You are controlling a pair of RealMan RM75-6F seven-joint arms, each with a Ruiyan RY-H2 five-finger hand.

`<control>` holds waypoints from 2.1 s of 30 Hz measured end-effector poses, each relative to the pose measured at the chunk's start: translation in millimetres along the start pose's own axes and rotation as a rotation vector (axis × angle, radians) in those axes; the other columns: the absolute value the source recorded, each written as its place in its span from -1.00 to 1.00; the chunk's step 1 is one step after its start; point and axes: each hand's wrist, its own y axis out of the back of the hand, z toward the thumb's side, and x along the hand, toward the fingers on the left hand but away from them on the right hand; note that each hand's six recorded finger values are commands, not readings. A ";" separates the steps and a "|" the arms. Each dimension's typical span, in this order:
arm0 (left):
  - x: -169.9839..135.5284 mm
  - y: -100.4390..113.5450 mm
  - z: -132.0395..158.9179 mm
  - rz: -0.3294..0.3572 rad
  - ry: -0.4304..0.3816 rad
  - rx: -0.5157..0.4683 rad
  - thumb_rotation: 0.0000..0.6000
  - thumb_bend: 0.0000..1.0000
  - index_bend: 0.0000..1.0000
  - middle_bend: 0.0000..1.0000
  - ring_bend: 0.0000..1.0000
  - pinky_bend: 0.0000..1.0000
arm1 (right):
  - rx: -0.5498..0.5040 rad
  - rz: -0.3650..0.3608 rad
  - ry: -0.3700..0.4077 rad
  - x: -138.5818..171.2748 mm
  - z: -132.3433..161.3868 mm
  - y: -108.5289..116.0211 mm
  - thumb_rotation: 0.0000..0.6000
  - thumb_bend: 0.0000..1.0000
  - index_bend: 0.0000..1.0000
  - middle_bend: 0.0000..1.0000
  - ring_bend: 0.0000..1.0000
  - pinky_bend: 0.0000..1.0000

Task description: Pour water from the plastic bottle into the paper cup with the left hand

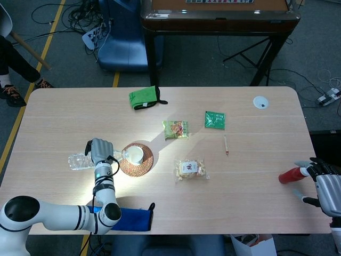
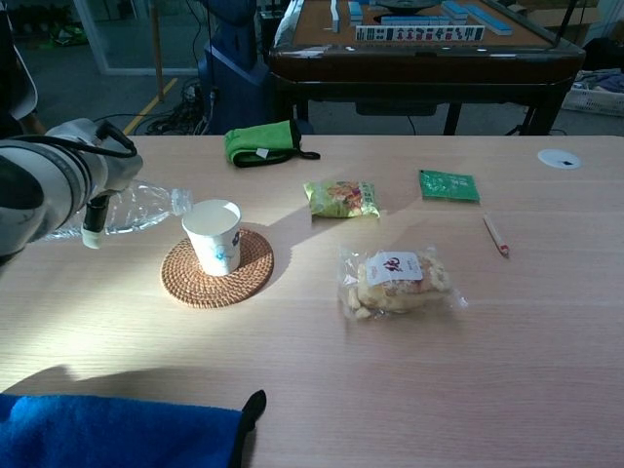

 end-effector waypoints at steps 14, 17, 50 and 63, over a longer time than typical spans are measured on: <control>-0.4 -1.7 -2.4 -0.003 0.028 0.059 1.00 -0.58 0.28 0.49 0.18 0.22 | -0.002 -0.005 0.000 0.5 0.0 1.4 1.00 -0.89 -0.40 -0.32 -0.64 -0.43; -0.6 -1.5 -3.7 -0.006 0.033 0.066 1.00 -0.59 0.28 0.49 0.18 0.22 | -0.004 -0.006 -0.001 0.5 -0.3 1.8 1.00 -0.89 -0.40 -0.32 -0.64 -0.43; -2.9 0.0 1.3 -0.021 0.002 0.036 1.00 -0.58 0.29 0.50 0.19 0.22 | -0.006 0.000 0.001 0.4 -0.2 0.8 1.00 -0.89 -0.40 -0.32 -0.63 -0.43; -3.2 1.9 13.8 -0.058 -0.097 -0.117 1.00 -0.58 0.29 0.50 0.19 0.23 | -0.005 0.003 -0.001 0.0 -0.5 -0.1 1.00 -0.89 -0.40 -0.32 -0.63 -0.43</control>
